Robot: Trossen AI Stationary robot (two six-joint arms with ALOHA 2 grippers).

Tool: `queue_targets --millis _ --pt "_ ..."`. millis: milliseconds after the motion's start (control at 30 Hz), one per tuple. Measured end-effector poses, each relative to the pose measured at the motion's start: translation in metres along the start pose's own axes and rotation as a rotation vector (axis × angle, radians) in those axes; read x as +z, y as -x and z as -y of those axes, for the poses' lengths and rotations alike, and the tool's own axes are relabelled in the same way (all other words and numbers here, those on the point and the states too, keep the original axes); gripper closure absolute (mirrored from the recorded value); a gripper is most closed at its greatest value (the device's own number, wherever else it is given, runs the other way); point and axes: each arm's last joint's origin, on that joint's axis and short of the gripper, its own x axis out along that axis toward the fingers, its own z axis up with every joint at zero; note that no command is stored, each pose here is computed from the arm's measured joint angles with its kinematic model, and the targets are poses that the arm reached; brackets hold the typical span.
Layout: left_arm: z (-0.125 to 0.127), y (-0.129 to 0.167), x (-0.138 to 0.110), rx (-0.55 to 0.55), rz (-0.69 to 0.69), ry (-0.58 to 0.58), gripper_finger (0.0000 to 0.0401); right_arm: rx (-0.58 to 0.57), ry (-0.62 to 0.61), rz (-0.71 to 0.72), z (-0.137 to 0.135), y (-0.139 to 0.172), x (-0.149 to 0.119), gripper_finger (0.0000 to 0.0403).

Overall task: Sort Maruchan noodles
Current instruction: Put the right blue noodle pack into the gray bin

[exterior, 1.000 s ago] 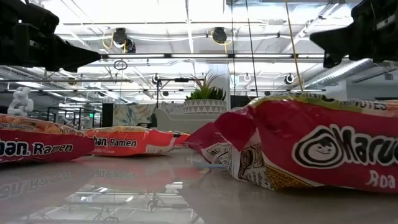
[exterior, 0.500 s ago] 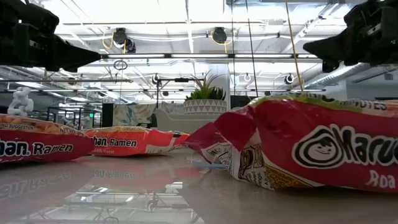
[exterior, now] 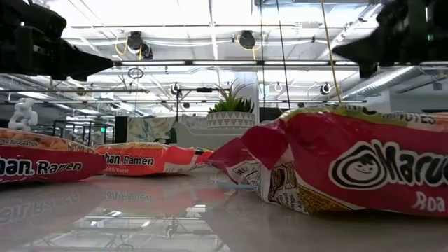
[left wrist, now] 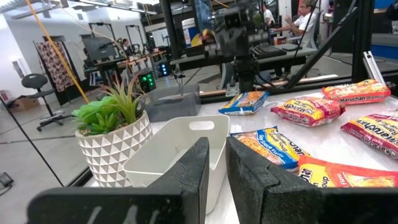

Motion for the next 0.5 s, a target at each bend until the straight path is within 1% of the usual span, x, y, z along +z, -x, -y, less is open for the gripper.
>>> queue_targets --millis 133,233,333,500 --pt "0.0 0.0 0.0 0.0 0.0 0.001 0.0341 0.012 -0.031 -0.03 -0.003 -0.007 0.023 0.0403" --pt "0.0 0.0 0.0 0.001 -0.001 0.002 0.0341 -0.03 -0.066 -0.059 -0.005 -0.013 0.038 0.0403" --pt "0.0 0.0 -0.001 0.0 -0.006 0.004 0.0341 -0.08 -0.08 -0.103 -0.007 -0.02 0.048 0.0403" --pt "0.0 0.0 -0.001 0.0 -0.011 0.041 0.0341 -0.079 -0.082 -0.134 -0.014 -0.034 0.063 0.0403"
